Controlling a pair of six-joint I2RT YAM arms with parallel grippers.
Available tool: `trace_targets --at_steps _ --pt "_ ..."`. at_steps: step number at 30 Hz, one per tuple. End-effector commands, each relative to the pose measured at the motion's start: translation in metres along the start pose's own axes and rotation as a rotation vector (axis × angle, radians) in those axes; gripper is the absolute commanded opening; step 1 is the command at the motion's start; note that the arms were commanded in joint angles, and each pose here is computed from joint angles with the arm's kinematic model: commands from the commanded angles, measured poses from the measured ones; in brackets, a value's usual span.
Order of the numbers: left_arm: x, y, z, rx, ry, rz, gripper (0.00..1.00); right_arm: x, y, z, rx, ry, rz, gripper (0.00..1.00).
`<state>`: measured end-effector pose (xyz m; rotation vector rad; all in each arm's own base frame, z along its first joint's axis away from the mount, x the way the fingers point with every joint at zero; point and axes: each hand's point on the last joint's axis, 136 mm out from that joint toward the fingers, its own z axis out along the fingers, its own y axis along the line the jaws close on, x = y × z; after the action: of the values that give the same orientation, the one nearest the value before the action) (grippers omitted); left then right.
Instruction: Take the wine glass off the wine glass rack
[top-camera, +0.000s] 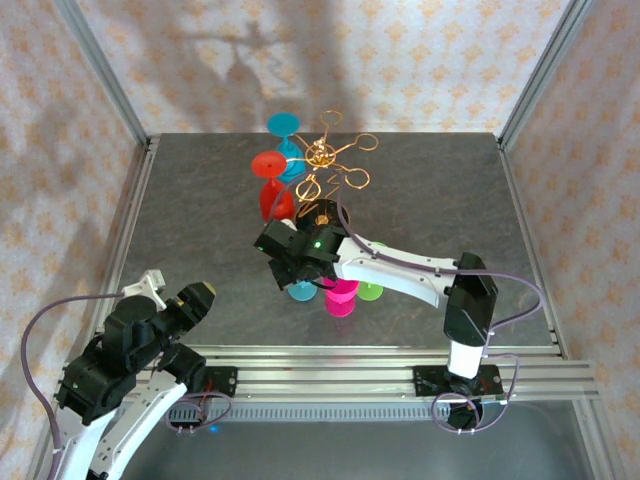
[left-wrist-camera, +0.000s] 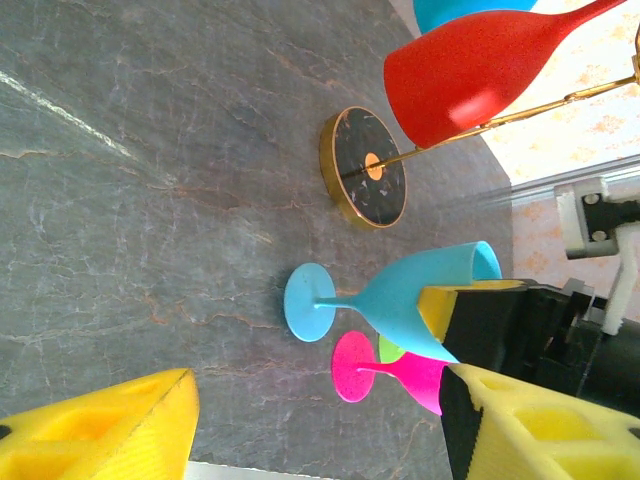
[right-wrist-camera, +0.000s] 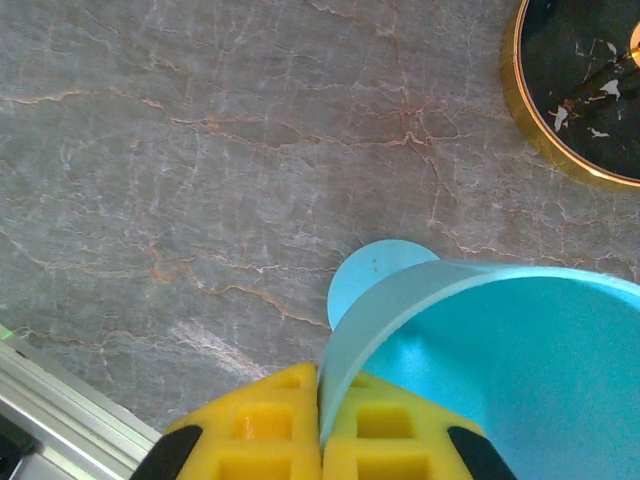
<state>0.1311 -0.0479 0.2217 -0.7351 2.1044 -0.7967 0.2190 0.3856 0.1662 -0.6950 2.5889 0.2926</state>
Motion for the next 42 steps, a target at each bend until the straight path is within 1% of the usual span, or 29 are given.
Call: trace_targets --at_steps 1,6,8,13,15,19,25,29,35,38,42 --pt "-0.002 0.008 0.0 -0.035 -0.022 0.015 0.65 -0.002 -0.005 0.006 0.045 -0.018 -0.017 0.0" --pt "-0.002 0.009 0.0 -0.038 -0.02 0.018 0.65 0.0 -0.005 0.012 0.053 -0.007 -0.021 0.0" --pt "-0.002 0.01 0.0 -0.041 -0.021 0.019 0.65 0.0 -0.006 0.014 0.058 -0.002 -0.024 0.02" --pt "-0.002 0.01 -0.001 -0.044 -0.021 0.023 0.65 -0.001 -0.005 0.013 0.059 -0.003 -0.025 0.13" --pt "-0.003 0.01 -0.001 -0.042 -0.023 0.023 0.65 -0.003 -0.005 0.012 0.06 -0.007 -0.026 0.19" --pt "-0.003 0.01 0.0 -0.044 -0.024 0.024 0.65 -0.007 -0.005 0.008 0.067 -0.021 -0.025 0.26" --pt "-0.003 0.007 -0.001 -0.033 -0.024 0.025 0.65 -0.017 -0.005 -0.004 0.064 -0.048 -0.022 0.3" --pt "-0.005 0.004 -0.003 -0.023 -0.03 0.027 0.65 -0.03 -0.002 -0.025 0.044 -0.087 -0.02 0.35" --pt "-0.008 -0.006 -0.002 -0.009 -0.022 0.044 0.65 -0.051 -0.004 -0.074 0.007 -0.186 -0.002 0.41" --pt "-0.011 -0.016 0.002 -0.003 -0.011 0.067 0.65 -0.058 -0.007 -0.103 -0.029 -0.235 0.02 0.43" --pt "-0.022 -0.039 0.007 0.017 -0.014 0.1 0.66 -0.062 -0.007 -0.141 -0.109 -0.292 0.052 0.44"
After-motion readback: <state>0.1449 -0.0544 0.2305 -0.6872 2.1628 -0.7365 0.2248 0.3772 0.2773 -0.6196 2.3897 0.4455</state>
